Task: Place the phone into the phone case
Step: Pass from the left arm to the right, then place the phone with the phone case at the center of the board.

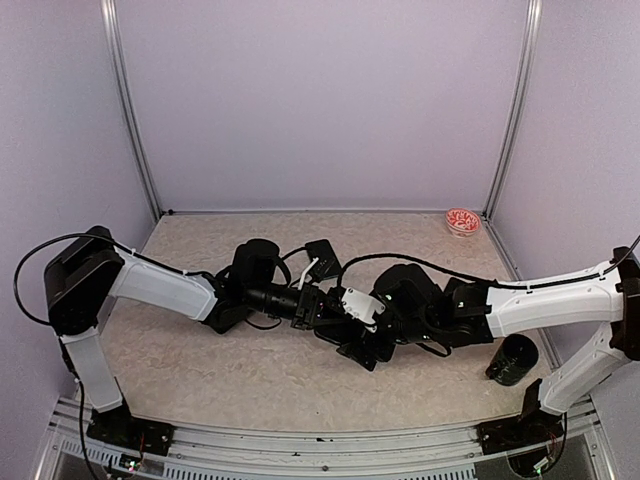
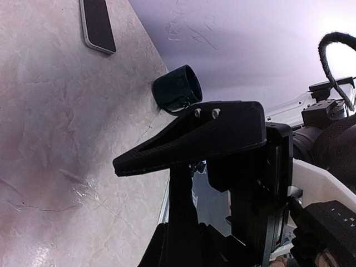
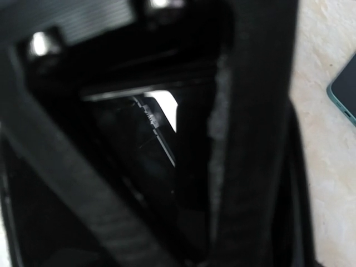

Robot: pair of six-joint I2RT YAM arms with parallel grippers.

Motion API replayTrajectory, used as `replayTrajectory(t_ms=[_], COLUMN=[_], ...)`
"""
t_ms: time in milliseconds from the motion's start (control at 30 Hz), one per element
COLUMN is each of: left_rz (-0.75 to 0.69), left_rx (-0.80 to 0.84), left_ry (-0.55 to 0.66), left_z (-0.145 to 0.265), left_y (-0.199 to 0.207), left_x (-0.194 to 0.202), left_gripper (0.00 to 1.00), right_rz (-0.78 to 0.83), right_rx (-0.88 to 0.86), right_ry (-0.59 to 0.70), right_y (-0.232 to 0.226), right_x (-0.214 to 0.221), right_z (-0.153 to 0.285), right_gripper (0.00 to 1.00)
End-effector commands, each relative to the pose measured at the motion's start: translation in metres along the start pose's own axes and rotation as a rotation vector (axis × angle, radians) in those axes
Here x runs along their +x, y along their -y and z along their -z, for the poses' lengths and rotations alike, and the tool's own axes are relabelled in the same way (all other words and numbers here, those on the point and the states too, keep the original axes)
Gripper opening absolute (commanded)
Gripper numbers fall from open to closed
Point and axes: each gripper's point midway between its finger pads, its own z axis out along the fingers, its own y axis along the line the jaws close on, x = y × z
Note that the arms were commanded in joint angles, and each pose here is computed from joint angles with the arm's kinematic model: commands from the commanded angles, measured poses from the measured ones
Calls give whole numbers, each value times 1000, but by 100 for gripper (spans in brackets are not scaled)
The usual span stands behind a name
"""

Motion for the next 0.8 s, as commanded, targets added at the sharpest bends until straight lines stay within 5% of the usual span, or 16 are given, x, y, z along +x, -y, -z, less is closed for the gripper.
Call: replayTrajectory(t_ms=[0,100,267,767], left_rz=[-48,-44,-39,-64], left_rx=[66,64,61,-27], left_ry=[-6,-10,-13,140], left_z=[-1,-1,-2,37], left_y=[16,13,10,0], left_x=[0,1,1,-21], left_gripper=[5,5,7,77], right_rz=[1,6,5,-28], right_rx=[32,13,-51,-25], right_ry=[5,-8,-17,5], right_y=[5,2,-10,-4], right_x=[-8,-7,-6,-12], right_z=[5,5,2,6], right_gripper=[91,75,68,63])
